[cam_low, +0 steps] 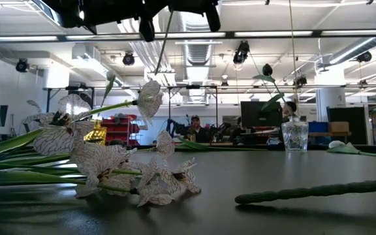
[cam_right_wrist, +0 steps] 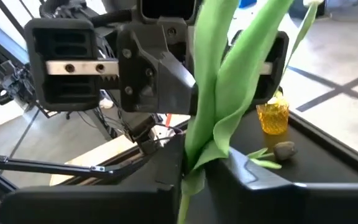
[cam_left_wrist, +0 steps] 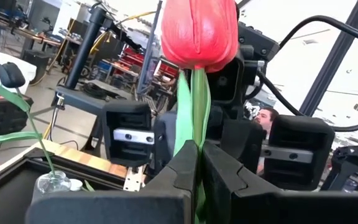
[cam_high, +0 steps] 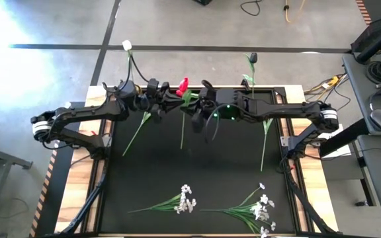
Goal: Sort flowers into vase by color
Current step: Put the bottom red tulip into the transparent vase
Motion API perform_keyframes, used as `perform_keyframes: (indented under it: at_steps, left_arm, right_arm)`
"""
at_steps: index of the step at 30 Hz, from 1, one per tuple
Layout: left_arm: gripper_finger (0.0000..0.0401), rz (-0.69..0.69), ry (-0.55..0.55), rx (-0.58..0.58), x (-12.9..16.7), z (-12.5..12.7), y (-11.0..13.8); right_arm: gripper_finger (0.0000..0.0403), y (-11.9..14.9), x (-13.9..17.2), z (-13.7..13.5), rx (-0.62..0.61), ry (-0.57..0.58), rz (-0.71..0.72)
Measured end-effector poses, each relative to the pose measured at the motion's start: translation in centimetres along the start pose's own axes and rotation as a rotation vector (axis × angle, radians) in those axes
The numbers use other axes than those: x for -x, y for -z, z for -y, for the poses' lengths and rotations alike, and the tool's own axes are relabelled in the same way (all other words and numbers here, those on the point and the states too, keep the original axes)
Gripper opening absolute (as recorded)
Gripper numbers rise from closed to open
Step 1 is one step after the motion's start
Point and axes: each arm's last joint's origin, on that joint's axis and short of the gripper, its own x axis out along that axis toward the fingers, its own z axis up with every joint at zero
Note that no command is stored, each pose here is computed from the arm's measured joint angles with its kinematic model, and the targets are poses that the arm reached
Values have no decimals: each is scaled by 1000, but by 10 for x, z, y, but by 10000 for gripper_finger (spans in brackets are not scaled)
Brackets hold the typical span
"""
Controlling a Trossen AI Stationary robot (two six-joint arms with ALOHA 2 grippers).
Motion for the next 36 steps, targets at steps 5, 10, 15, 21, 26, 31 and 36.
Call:
perform_keyframes:
  at_steps: [5,10,15,21,26,31,36]
  left_arm:
    - [1,-10,16,0,0,0,0]
    - [27,-14,16,2,0,0,0]
    - [71,-11,16,0,1,1,0]
    - [121,-7,0,-7,1,0,0]
    - [138,-15,-4,-11,1,-1,1]
    - [139,-14,-5,-12,1,-1,1]
    - [139,-12,-11,-12,1,-1,1]
  right_arm:
    - [16,0,1,0,32,0,-1]
    - [15,-1,3,0,50,3,-5]
    - [14,-12,17,0,97,36,27]
    - [13,-24,51,5,181,225,8]
    - [13,-31,95,12,256,464,9]
    - [13,-27,137,27,281,647,50]
    - [12,-14,165,46,314,820,68]
